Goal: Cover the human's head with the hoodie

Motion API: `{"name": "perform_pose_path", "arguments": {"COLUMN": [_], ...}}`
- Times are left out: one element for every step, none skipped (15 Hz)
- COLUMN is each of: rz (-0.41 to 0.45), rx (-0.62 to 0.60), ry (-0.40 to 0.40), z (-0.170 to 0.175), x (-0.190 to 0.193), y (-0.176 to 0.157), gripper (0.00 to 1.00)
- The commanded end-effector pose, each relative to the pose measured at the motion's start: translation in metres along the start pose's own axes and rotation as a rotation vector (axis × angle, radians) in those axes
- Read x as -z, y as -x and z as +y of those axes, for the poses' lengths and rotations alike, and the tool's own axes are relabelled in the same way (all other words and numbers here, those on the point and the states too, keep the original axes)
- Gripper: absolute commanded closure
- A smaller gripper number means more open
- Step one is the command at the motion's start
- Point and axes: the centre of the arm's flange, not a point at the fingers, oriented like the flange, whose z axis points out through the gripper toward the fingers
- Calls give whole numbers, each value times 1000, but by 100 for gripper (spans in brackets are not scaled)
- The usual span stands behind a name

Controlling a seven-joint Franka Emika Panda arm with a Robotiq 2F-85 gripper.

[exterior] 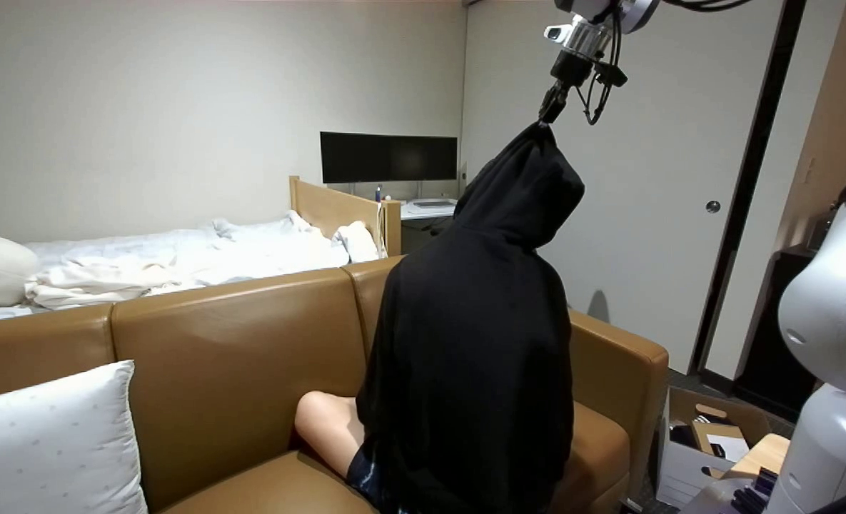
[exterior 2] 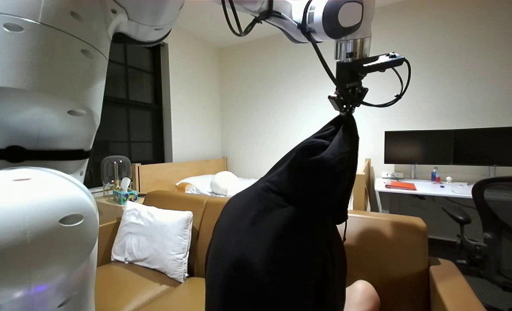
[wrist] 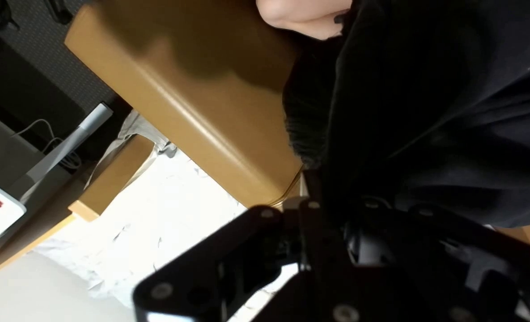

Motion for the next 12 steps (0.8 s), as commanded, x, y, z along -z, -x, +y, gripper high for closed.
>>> {"name": "perform_pose_path", "arguments": {"rz": [0,1,1,1,2,4,10,8,15,19,16,11], "rx": [0,1,1,11,9,7,7,-2,-6,-12,-20,-32], "ry": [0,0,-1,-10,-15,-21,-31,-27,-46,-62,-65,-73], "z": [0,0,0,-4,-4,-1,3,7,12,17,21,26], "x": [0,0,0,-4,-9,-15,-23,-32,-44,-55,-66,-78], "y": [0,-1,-1,-7,-13,-20,-27,-36,-44,-51,-56,-63], "gripper": [90,90,98,98,98,98,98,98,98,98,98,98]}}
